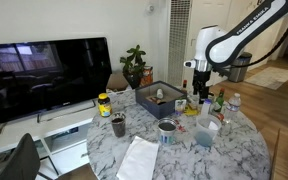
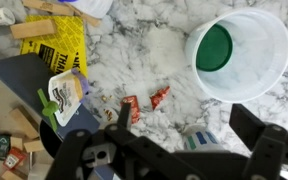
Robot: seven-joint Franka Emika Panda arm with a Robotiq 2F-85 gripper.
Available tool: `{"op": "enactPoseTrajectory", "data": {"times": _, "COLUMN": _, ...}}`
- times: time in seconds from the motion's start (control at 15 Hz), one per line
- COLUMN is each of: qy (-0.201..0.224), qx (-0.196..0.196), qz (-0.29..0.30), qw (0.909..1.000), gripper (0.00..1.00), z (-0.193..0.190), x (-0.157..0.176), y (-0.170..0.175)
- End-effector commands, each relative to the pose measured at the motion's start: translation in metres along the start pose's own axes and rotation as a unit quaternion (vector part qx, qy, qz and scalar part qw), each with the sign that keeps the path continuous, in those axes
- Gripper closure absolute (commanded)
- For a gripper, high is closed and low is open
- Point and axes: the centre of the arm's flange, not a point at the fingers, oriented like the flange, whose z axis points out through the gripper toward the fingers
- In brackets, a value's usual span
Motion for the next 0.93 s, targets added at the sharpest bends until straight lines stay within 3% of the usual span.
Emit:
{"op": "enactPoseTrajectory", "data": {"times": 0.0, "qy": -0.003, "qx": 0.01, "qz": -0.01, "qw": 0.9999, "gripper": 0.0, "z": 0.012, "x": 0.032, "y": -0.002}}
{"op": "enactPoseTrajectory", "data": {"times": 0.27, "qy": -0.02, "qx": 0.031, "qz": -0.008, "qw": 0.9993, "gripper": 0.0, "z": 0.04, "x": 0.058, "y": -0.001}}
{"op": "enactPoseTrajectory", "data": {"times": 0.33, "qy": -0.005, "qx": 0.012, "qz": -0.014, "qw": 0.9998, "gripper": 0.0, "z": 0.022, "x": 0.041, "y": -0.007}}
{"op": "enactPoseTrajectory", "data": {"times": 0.87, "qy": -0.005, "qx": 0.03, "qz": -0.002, "qw": 0.9995, "gripper": 0.0, "z": 0.054, "x": 0.063, "y": 0.007}}
